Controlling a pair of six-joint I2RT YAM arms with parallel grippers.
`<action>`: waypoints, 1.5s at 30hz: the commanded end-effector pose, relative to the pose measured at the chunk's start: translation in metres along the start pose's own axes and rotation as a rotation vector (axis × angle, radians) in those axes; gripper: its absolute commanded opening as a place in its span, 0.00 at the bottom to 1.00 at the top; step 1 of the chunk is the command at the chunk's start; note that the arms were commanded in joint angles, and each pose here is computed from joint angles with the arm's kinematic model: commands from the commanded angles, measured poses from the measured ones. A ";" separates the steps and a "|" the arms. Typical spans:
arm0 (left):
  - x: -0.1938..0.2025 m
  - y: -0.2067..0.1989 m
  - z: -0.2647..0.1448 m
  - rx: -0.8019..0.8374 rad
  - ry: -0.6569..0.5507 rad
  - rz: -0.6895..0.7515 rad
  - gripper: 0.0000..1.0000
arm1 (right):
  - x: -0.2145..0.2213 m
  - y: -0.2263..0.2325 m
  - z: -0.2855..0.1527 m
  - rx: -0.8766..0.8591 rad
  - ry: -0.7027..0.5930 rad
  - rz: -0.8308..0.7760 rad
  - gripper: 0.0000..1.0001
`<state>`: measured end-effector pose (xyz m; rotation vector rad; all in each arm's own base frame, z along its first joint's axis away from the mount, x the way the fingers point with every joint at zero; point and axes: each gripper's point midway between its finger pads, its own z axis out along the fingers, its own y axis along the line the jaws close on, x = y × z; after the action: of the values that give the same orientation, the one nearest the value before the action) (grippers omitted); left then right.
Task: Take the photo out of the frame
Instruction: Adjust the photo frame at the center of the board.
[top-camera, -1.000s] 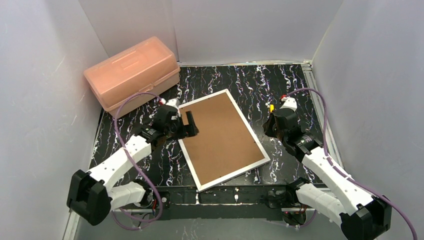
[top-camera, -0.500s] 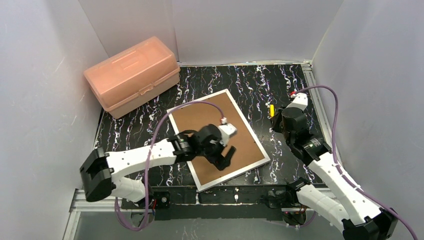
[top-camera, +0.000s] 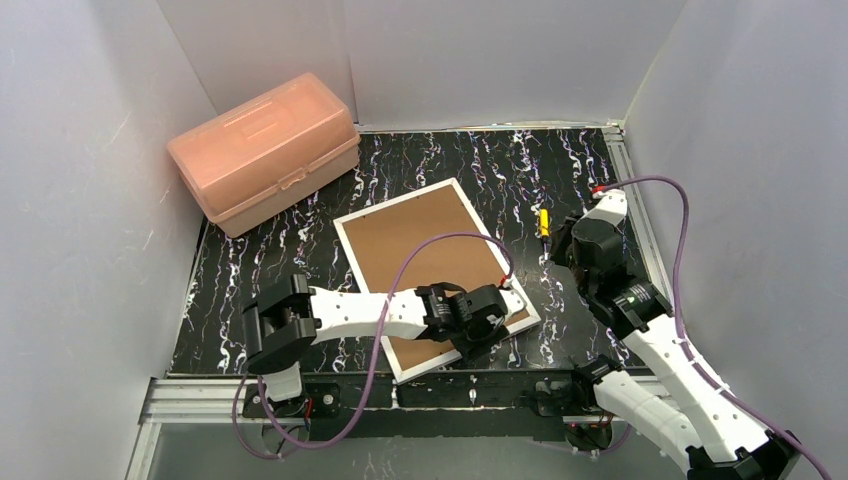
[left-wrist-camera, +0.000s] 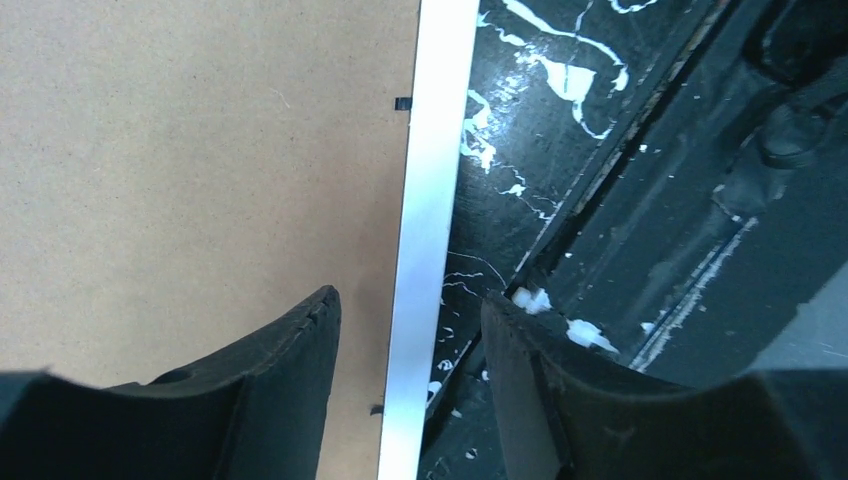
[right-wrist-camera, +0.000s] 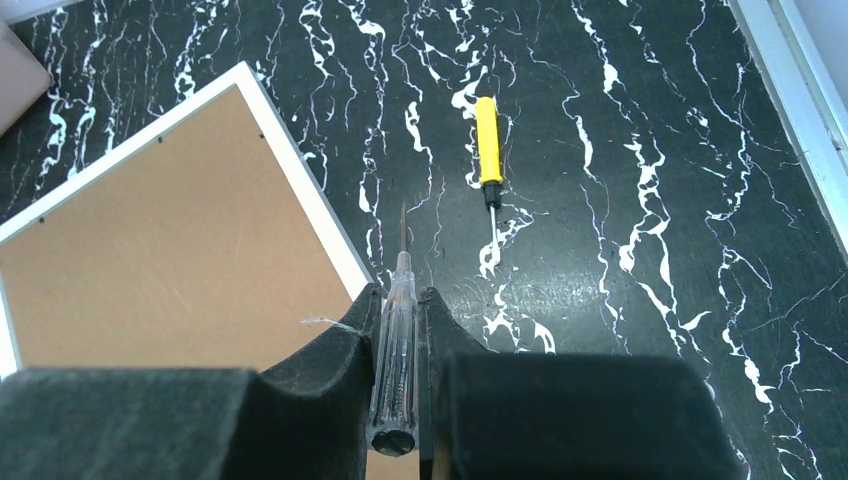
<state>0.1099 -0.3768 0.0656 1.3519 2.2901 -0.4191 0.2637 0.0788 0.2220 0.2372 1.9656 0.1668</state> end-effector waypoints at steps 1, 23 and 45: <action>-0.005 0.008 0.002 -0.060 0.012 0.016 0.50 | -0.014 -0.007 -0.008 0.026 -0.062 0.042 0.01; -0.019 -0.007 0.055 -0.110 0.088 -0.059 0.13 | -0.045 -0.022 -0.024 0.084 -0.172 0.082 0.01; -0.070 0.086 0.089 -0.300 0.046 -0.291 0.12 | -0.070 -0.063 -0.060 0.217 -0.334 0.194 0.01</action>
<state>0.1949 -0.4544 0.0433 1.0252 2.3701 -0.2427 0.2342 0.0119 0.2733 0.4931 1.6982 0.0404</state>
